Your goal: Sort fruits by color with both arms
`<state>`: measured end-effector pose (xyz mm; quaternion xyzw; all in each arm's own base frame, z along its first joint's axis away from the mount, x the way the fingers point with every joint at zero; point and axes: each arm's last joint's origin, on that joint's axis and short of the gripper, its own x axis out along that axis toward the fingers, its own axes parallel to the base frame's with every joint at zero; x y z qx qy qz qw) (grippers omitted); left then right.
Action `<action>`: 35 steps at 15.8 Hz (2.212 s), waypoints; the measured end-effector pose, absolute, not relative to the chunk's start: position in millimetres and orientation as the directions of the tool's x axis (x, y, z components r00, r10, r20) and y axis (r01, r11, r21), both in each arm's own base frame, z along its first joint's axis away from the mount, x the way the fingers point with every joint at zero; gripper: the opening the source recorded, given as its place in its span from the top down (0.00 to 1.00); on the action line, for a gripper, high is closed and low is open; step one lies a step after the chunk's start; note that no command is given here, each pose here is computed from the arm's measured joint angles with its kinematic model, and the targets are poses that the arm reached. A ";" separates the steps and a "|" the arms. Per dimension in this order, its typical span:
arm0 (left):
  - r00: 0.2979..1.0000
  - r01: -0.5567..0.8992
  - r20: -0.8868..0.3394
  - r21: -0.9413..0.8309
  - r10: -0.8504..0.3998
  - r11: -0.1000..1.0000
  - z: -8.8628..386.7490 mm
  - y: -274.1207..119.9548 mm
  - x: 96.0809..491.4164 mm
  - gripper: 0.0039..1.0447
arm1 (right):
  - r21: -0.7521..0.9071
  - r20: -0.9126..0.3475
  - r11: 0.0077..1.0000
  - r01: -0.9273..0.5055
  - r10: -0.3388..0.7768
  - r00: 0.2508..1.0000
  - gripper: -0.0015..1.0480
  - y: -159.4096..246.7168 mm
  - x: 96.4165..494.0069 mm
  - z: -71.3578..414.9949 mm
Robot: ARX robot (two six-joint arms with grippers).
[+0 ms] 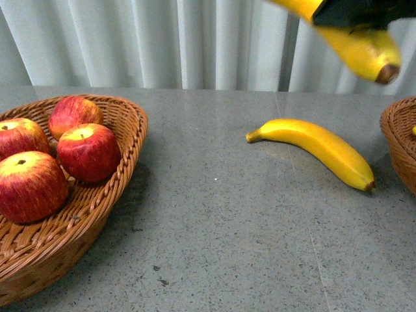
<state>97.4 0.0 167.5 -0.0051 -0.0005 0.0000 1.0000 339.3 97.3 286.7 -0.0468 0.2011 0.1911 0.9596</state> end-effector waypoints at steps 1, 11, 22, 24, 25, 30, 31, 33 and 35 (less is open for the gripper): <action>1.000 0.000 0.001 -0.010 0.000 1.000 167.5 0.0 97.4 0.06 | -0.010 -0.367 0.934 -0.356 0.328 0.870 0.66 78.1 335.7 294.6; 1.000 0.000 0.001 -0.010 0.000 1.000 167.5 0.0 97.4 0.06 | -0.147 -0.367 0.970 -0.193 0.127 0.921 0.66 -65.8 271.5 236.8; 1.000 0.000 0.001 -0.010 0.000 1.000 167.5 0.0 97.4 0.06 | -0.198 -0.408 0.951 -0.239 0.142 0.902 0.13 -83.3 261.9 222.1; 1.000 0.000 0.001 -0.010 0.000 1.000 167.5 0.0 97.4 0.06 | -0.191 -0.412 0.951 -0.242 0.146 0.899 0.05 -83.9 260.3 222.7; 1.000 0.000 0.001 -0.010 0.000 1.000 167.5 0.0 97.4 0.06 | -0.192 -0.406 0.951 -0.244 0.150 0.902 0.07 -83.7 259.2 225.0; 1.000 0.000 0.001 -0.010 0.000 1.000 167.5 0.0 97.4 0.06 | -0.127 -0.297 0.953 -0.276 0.229 0.927 0.06 -73.4 245.3 261.0; 1.000 0.000 0.001 -0.010 0.000 1.000 167.5 0.0 97.4 0.06 | -0.113 -0.252 0.950 -0.292 0.257 0.933 0.06 -67.0 238.3 272.9; 1.000 0.000 0.001 -0.010 0.000 1.000 167.5 0.0 97.4 0.06 | -0.065 -0.147 0.934 -0.352 0.340 0.929 0.06 -45.3 217.0 300.0; 1.000 0.000 0.001 -0.010 0.000 1.000 167.5 0.0 97.4 0.06 | -0.022 -0.078 0.910 -0.414 0.411 0.908 0.06 -24.1 187.6 311.4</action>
